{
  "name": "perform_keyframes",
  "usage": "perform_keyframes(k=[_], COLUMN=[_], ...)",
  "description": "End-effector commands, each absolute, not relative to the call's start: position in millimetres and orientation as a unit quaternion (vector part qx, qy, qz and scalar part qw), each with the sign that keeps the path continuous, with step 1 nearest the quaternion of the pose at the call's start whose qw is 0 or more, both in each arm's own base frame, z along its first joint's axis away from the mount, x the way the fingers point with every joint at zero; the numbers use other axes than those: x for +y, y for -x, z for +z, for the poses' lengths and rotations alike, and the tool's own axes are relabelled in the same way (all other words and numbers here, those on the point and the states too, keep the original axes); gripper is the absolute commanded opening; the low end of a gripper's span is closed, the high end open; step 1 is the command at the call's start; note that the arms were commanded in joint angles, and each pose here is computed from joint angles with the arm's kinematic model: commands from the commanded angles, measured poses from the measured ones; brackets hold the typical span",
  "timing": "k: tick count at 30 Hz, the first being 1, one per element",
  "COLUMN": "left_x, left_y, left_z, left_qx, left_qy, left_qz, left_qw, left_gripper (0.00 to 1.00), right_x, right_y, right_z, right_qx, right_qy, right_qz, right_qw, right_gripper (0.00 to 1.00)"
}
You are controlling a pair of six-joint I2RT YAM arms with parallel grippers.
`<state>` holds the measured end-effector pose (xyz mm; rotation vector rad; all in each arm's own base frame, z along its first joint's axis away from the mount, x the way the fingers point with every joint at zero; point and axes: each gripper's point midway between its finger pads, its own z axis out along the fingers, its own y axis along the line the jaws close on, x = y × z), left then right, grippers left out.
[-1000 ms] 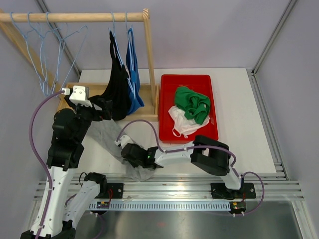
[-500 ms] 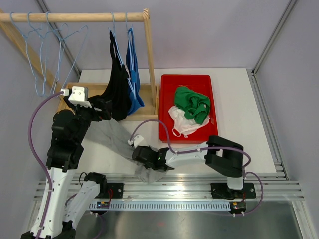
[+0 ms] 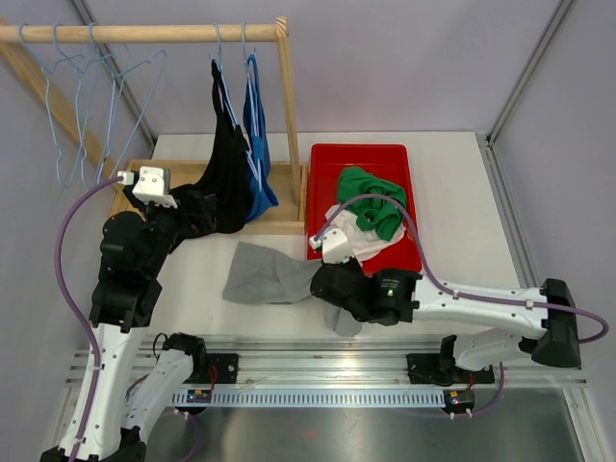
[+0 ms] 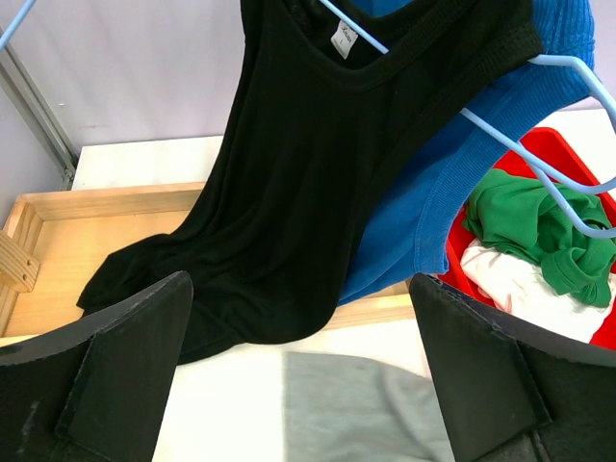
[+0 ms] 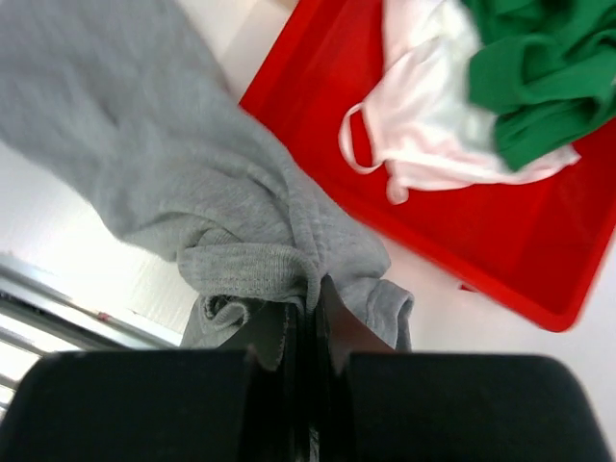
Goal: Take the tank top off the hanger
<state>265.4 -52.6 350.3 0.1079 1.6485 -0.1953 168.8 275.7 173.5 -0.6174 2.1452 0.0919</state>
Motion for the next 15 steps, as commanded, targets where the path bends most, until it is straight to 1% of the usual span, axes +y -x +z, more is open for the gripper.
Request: perform_keyframes(k=[1,4,7,8,14,15], left_x=[-51.7,-52.1,-52.1,-52.2,-53.0,-53.0], left_y=[-269.5,-269.9,-270.2,-270.3,-271.3,-271.4], left_z=[358.5,358.4,357.7,358.4,356.2,356.5], left_qx=[0.721,0.721,0.722,0.721,0.723,0.723], left_qy=[-0.043,-0.043,-0.043,-0.043,-0.043,-0.043], left_qz=[-0.084,-0.085,-0.085,-0.085,-0.087,-0.087], left_qw=[0.687,0.686,0.685,0.686,0.684,0.684], left_gripper=[0.99,0.99,0.99,0.99,0.99,0.99], right_x=[234.7,219.1,214.2,211.7,210.3,203.4], right_y=[-196.8,-220.7,-239.3,-253.1,-296.1,-308.1], right_z=[225.1,255.7,277.4,285.6,308.5,308.3], right_qx=[0.847,0.838,0.830,0.830,0.824,0.826], right_qy=[0.193,0.162,0.151,0.132,0.110,0.102], right_qz=[-0.017,-0.026,-0.012,0.002,0.034,0.025], right_qw=[0.494,0.521,0.537,0.542,0.554,0.553], right_gripper=[0.00,0.00,0.00,0.00,0.00,0.00])
